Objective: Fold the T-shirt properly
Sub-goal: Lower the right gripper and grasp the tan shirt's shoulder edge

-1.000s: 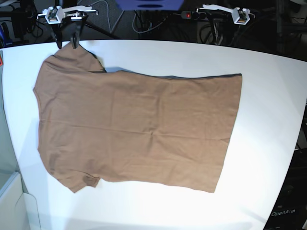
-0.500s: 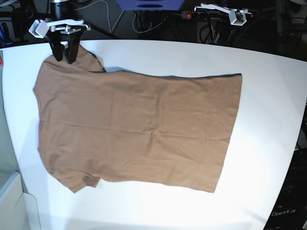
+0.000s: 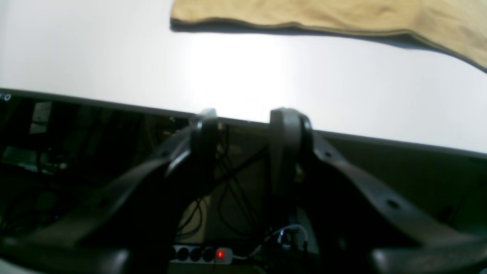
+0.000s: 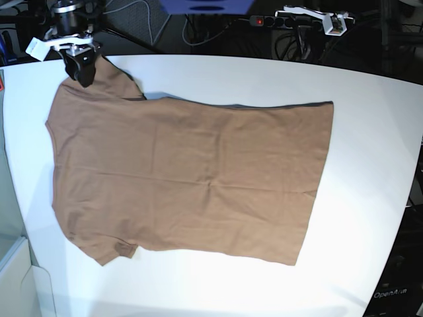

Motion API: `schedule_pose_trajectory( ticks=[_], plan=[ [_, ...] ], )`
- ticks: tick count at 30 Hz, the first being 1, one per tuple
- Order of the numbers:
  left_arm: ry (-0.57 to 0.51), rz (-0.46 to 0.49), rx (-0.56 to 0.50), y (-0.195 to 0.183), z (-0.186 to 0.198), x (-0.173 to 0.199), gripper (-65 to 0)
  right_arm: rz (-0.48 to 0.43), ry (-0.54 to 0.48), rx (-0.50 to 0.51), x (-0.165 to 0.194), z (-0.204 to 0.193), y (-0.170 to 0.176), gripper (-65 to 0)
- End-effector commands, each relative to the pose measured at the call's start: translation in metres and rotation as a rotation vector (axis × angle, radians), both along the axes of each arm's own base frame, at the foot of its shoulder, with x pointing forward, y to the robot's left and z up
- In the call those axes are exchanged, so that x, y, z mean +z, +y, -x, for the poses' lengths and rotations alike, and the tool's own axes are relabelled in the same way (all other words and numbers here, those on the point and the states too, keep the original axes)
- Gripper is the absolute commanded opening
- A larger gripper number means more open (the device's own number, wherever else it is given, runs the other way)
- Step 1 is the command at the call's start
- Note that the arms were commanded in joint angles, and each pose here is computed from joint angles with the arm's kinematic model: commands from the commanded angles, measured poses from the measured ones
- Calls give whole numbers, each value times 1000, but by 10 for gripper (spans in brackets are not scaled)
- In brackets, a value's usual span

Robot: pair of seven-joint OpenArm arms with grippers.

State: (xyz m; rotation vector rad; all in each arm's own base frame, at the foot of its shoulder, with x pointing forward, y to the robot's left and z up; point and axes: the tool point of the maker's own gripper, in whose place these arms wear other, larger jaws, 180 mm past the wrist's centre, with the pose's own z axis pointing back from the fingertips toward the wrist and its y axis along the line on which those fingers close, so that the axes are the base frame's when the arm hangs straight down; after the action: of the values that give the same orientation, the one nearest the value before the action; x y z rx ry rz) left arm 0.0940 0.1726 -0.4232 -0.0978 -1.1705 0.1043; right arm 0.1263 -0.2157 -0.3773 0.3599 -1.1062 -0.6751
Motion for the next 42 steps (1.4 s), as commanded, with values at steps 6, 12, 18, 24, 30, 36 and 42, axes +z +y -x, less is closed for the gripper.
schedule_pose_trajectory(
  ticks=[6,12,18,24,30,36,42],
  plan=[
    [-31,3,2,1,0,8,-431,4,53,-23,-15,14,-10,-361],
    [-32,4,3,1,-1,8,-431,11,75,-15,-21,18,-12,-360],
    [-32,4,3,1,-1,8,-431,-9,124,11,-34,19,-8,-360],
    [-32,4,3,1,-1,8,-431,-21,144,26,-38,20,-4,-360],
    [-31,4,3,1,0,8,-431,-34,155,47,-40,16,1,-360],
    [-32,4,3,1,0,8,-431,-56,179,84,-45,11,9,-360],
    [-34,-15,25,10,1,10,-431,-67,182,105,-46,4,13,-398]
  ],
)
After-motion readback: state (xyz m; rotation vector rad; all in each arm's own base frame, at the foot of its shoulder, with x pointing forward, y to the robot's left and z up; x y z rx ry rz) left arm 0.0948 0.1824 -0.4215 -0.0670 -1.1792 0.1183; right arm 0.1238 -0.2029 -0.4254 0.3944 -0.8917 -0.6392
